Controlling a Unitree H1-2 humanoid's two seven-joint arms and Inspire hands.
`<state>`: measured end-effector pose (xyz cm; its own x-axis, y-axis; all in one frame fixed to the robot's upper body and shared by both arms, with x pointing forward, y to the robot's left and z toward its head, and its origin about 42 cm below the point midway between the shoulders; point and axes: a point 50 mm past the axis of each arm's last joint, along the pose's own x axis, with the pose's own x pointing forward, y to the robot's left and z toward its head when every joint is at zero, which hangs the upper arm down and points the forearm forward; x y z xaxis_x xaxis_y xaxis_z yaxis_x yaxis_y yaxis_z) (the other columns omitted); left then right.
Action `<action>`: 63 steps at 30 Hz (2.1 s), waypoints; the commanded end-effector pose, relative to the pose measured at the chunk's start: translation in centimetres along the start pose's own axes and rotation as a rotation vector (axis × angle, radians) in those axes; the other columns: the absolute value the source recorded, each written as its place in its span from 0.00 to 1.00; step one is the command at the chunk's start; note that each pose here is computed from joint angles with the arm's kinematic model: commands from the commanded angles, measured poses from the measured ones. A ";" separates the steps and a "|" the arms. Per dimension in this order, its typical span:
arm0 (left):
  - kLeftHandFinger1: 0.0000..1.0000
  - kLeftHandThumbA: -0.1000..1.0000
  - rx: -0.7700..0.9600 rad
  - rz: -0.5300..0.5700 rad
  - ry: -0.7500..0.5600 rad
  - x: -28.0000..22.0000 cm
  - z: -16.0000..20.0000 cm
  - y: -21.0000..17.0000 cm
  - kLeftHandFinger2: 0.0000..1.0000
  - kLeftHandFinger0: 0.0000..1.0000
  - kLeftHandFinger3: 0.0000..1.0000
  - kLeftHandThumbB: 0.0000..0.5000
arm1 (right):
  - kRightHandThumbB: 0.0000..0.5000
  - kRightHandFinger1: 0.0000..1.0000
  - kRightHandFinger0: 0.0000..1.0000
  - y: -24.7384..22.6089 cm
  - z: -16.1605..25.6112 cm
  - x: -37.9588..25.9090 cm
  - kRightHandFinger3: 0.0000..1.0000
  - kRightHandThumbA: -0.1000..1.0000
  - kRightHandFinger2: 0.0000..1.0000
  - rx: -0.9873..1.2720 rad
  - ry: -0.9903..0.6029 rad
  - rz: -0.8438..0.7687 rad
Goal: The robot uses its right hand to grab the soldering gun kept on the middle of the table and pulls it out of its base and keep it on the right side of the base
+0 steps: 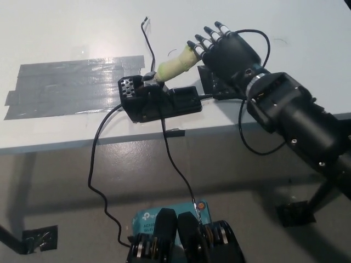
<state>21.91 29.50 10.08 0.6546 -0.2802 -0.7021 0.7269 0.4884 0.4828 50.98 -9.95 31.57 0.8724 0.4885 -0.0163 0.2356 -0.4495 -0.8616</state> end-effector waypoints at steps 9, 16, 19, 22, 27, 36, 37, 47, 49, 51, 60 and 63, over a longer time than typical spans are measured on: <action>0.99 0.86 0.039 -0.006 -0.013 0.4 1.4 0.8 1.00 0.92 1.00 0.42 | 1.00 1.00 1.00 -4.7 0.8 2.1 1.00 0.59 1.00 -0.078 0.059 -0.132; 1.00 0.85 0.036 -0.002 -0.024 0.5 1.9 0.9 1.00 0.95 1.00 0.38 | 1.00 1.00 1.00 -2.3 1.3 1.7 1.00 0.47 1.00 -0.047 0.066 -0.070; 1.00 0.84 0.029 -0.010 -0.025 0.7 1.8 0.8 1.00 0.95 1.00 0.38 | 1.00 1.00 1.00 -1.8 1.5 1.6 1.00 0.43 1.00 -0.038 0.080 -0.036; 1.00 0.83 0.023 -0.013 -0.026 0.7 1.8 0.7 1.00 0.94 1.00 0.38 | 1.00 1.00 1.00 -0.7 1.8 1.7 1.00 0.40 1.00 -0.023 0.122 0.074; 1.00 0.86 0.037 -0.023 -0.022 1.0 2.0 0.6 1.00 0.96 1.00 0.40 | 0.93 1.00 1.00 0.0 1.7 1.3 1.00 0.28 1.00 -0.029 0.158 0.196; 1.00 0.83 0.022 -0.038 -0.031 1.4 2.2 0.6 1.00 0.96 1.00 0.42 | 0.24 0.00 0.17 0.3 1.0 2.0 0.92 0.15 0.01 0.045 0.118 -0.073; 1.00 0.84 0.024 -0.038 -0.030 1.4 2.2 0.6 1.00 0.96 1.00 0.43 | 0.35 0.00 0.01 0.3 1.1 2.1 0.84 0.16 0.00 0.035 0.117 -0.083; 1.00 0.82 0.013 -0.036 -0.030 1.4 2.0 0.7 1.00 0.94 1.00 0.43 | 0.40 0.00 0.00 1.2 0.2 1.4 0.22 0.05 0.19 -0.038 0.095 -0.359; 1.00 0.83 0.017 -0.038 -0.023 1.4 1.9 0.7 1.00 0.94 1.00 0.45 | 0.23 0.00 0.00 1.4 -0.3 1.2 0.23 0.01 0.17 0.000 0.068 -0.403; 1.00 0.83 0.016 -0.034 -0.025 1.2 2.0 0.7 1.00 0.93 1.00 0.44 | 0.19 0.00 0.00 1.2 -0.8 1.0 0.18 0.00 0.21 0.042 0.051 -0.398; 0.99 0.82 0.011 -0.030 -0.023 1.1 1.8 0.7 1.00 0.93 1.00 0.41 | 0.35 0.00 0.00 1.2 -3.2 0.7 0.29 0.00 0.14 0.045 0.051 -0.441; 0.99 0.82 0.011 -0.034 -0.021 1.1 1.8 0.7 1.00 0.92 1.00 0.42 | 0.27 0.00 0.00 1.1 -4.7 0.4 0.05 0.00 0.05 0.048 0.053 -0.486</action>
<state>23.65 27.83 10.20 0.6413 -0.3132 -0.7005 0.7456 0.4701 0.4723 52.23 -11.08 27.21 0.7747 0.5972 0.2078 0.4441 -0.2799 -0.8512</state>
